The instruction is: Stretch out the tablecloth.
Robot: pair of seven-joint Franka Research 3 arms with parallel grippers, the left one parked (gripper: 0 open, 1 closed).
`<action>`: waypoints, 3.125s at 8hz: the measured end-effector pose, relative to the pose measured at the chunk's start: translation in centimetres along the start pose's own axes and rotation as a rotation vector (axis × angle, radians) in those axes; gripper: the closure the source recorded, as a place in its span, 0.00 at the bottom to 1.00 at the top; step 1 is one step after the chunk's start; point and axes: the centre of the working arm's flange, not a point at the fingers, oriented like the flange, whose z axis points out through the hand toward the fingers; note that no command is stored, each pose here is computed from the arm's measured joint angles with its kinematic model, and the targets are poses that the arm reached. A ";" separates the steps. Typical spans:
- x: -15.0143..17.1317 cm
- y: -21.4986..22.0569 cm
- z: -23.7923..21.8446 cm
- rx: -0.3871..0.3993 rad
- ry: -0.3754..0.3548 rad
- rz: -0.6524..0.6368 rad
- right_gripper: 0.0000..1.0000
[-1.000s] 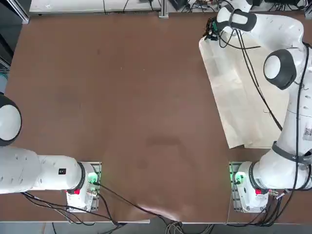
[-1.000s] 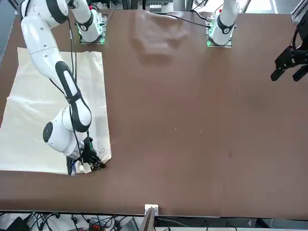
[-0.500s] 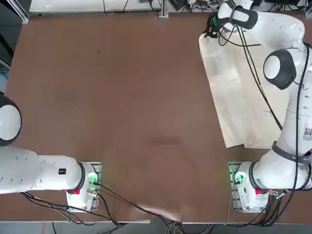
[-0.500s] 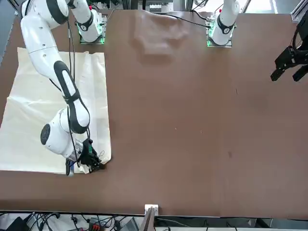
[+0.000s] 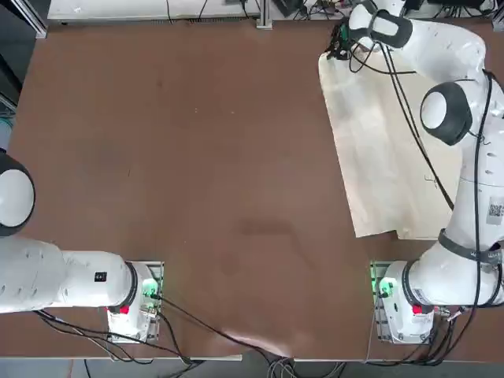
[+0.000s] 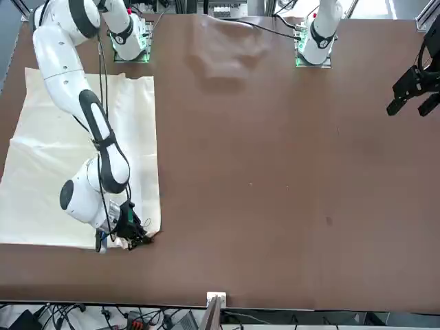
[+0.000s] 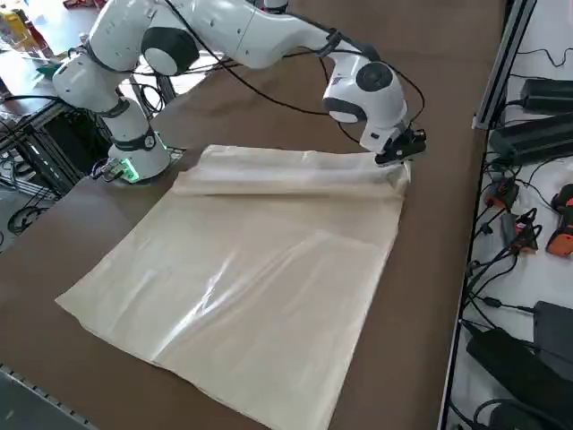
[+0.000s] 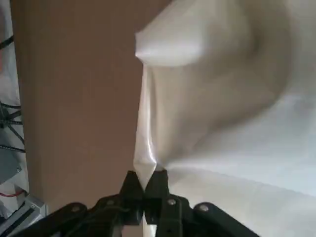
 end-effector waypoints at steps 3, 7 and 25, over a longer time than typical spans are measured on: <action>-0.8 -0.9 1.2 0.017 -0.007 0.031 0.95; -3.0 -1.7 2.4 0.026 -0.037 0.062 0.95; -3.2 -2.0 4.0 0.000 -0.095 0.341 0.96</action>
